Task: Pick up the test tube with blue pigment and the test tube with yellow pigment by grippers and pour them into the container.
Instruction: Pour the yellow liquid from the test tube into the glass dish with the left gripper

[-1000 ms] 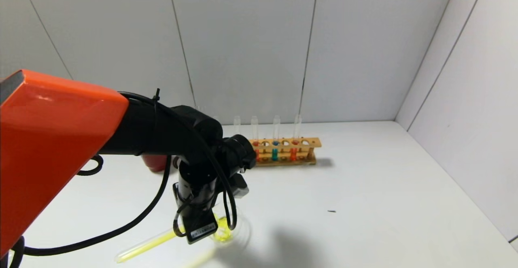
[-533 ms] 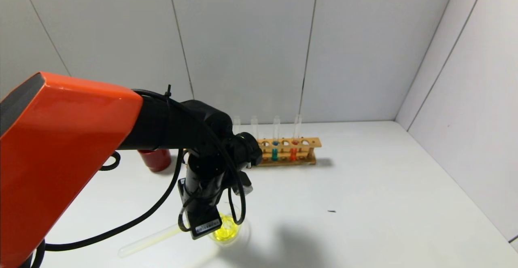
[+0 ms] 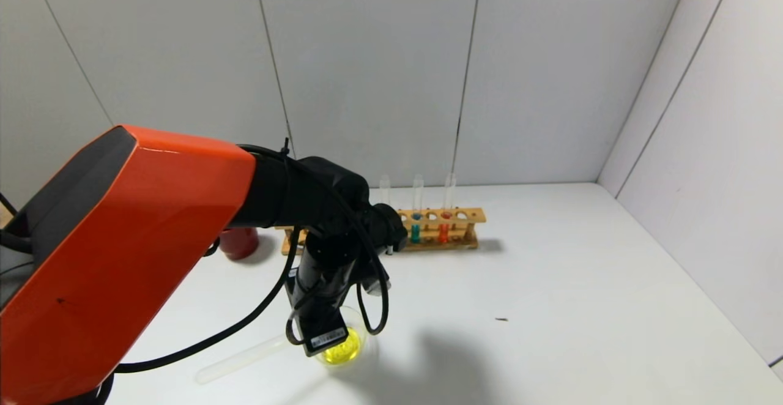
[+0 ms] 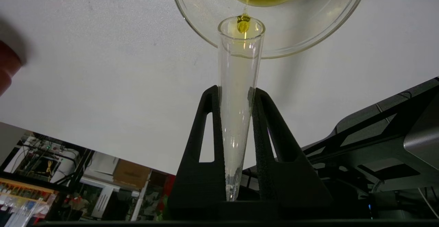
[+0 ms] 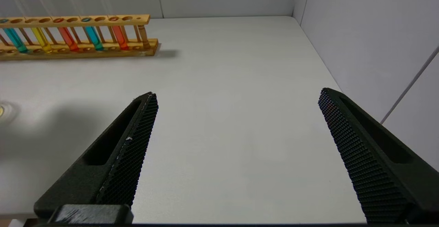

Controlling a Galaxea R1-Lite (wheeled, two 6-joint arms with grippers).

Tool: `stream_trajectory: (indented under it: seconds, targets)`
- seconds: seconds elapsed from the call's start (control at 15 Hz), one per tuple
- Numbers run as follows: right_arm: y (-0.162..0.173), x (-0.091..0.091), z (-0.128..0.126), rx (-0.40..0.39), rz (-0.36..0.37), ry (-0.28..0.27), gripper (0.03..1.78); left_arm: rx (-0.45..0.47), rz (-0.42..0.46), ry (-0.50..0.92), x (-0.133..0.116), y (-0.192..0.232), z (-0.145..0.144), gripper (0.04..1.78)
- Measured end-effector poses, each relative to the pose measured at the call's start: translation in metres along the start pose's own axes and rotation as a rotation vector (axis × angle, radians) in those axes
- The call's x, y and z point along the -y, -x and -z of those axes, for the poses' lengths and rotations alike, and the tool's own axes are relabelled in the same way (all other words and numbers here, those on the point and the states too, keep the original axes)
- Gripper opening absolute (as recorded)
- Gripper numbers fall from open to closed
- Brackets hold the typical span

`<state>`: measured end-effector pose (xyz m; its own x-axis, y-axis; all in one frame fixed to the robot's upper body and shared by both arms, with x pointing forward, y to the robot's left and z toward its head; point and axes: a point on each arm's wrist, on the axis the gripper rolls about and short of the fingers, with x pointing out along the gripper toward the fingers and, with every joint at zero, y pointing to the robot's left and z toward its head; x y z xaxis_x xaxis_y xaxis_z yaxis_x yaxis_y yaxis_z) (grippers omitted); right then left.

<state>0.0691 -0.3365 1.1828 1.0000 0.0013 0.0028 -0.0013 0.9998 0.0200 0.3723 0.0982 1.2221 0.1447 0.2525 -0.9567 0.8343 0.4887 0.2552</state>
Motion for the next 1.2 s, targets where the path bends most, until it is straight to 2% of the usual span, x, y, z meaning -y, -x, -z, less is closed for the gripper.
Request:
stream_trajectory:
  seconds: [0.53,0.8,1.2]
  targets:
    - [0.000,0.000,0.000,0.000,0.000,0.000,1.71,-0.078,0.032,-0.022,0.000,0.010,-0.012,0.30]
    - [0.000,0.000,0.000,0.000,0.000,0.000,1.71,-0.159,0.051,-0.026,0.003,0.009,-0.012,0.30]
    - [0.000,0.000,0.000,0.000,0.000,0.000,1.71,-0.198,0.057,-0.032,0.006,0.002,-0.014,0.30]
